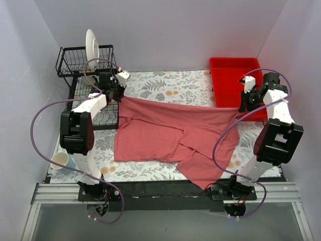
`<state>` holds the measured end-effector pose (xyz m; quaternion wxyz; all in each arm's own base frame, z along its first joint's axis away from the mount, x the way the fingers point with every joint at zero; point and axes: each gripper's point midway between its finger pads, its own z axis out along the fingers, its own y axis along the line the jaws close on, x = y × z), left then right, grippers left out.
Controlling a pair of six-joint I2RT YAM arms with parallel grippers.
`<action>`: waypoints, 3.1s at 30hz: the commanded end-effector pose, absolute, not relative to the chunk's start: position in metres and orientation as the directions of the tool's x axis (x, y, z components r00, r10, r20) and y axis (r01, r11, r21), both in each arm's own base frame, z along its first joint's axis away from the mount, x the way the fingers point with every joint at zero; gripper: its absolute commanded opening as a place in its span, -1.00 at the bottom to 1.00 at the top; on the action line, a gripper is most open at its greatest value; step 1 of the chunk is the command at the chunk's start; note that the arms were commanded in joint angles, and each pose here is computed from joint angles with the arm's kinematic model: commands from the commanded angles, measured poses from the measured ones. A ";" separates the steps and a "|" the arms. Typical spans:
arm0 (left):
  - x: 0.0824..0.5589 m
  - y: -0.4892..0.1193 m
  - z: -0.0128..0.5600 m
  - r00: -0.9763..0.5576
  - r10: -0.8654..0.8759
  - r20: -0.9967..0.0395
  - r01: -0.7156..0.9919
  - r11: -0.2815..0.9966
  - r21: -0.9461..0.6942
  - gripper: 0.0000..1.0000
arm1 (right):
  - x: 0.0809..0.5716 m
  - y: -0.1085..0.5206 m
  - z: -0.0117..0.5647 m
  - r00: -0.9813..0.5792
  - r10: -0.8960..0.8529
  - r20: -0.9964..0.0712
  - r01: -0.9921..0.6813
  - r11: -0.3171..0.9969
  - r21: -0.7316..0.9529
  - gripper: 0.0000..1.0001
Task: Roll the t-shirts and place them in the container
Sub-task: Fold the T-shirt at the center of the board.
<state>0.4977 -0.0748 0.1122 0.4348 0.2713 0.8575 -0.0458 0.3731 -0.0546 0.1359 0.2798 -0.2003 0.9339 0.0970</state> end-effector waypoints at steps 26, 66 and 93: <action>0.582 -0.074 0.125 -0.369 0.436 -0.821 0.411 0.869 0.277 -0.10 | 0.444 -0.093 0.171 -0.727 -0.289 -0.623 -0.363 0.932 -0.010 -0.33; 0.418 -0.161 0.055 -0.531 0.642 -0.552 0.689 0.707 0.159 0.04 | 0.288 0.074 0.140 -0.242 -0.742 -0.625 -0.873 0.447 -0.193 -0.13; 0.460 -0.089 0.045 -0.639 0.572 -0.514 0.514 0.815 0.268 0.04 | 0.389 0.104 0.046 -0.297 -0.854 -0.428 -0.895 0.405 -0.189 -0.50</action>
